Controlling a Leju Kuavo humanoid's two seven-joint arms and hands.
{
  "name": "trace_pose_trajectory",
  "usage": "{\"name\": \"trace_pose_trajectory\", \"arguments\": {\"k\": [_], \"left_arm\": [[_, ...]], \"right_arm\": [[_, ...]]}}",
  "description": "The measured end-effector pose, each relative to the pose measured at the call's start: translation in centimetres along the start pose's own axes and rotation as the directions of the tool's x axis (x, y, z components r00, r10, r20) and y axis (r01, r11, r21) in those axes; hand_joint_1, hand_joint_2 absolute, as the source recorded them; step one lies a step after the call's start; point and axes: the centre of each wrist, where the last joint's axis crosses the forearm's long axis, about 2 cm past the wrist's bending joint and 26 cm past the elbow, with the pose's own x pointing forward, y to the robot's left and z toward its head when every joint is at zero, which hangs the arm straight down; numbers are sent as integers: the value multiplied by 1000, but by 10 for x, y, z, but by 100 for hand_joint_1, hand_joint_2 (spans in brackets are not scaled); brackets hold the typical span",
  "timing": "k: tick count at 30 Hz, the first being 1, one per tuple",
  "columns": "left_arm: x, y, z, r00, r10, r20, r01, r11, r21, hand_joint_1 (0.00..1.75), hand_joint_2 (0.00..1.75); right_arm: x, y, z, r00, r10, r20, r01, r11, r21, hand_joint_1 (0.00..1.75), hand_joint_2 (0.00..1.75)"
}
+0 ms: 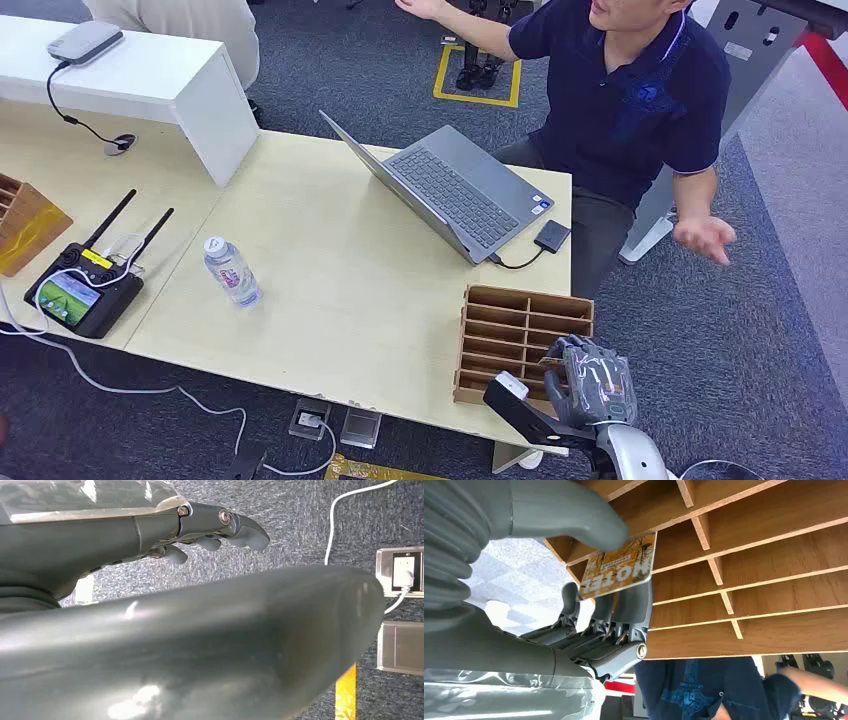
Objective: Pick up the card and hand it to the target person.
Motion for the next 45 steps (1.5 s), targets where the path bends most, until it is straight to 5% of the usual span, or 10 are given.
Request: {"name": "trace_pose_trajectory", "arguments": {"k": [4, 9, 23, 29, 38, 45], "left_arm": [[0, 0, 0, 1000, 1, -2, -1, 1000, -5, 0, 0], [1, 0, 0, 1000, 7, 16, -6, 999, -42, 0, 0], [1, 1, -1, 999, 11, 49, -8, 997, -71, 0, 0], [1, 1, -1, 999, 10, 54, -6, 998, -69, 0, 0], [1, 1, -1, 998, 5, 67, 0, 997, -77, 0, 0], [1, 0, -1, 997, -8, 74, 14, 996, -86, 0, 0]], "right_arm": [[0, -1, 0, 1000, -1, 0, 1, 1000, -2, 133, 175], [0, -1, 0, 1000, -2, -4, 2, 1000, -8, 175, 175], [-2, -19, -2, 1000, 2, 5, -2, 997, -83, 175, 175], [-2, -65, -12, 998, -23, 60, 35, 978, -204, 175, 175], [21, -165, -37, 976, 4, 219, 63, 951, -301, 175, 175], [41, -188, -64, 956, 2, 292, 102, 934, -341, 175, 175]]}}
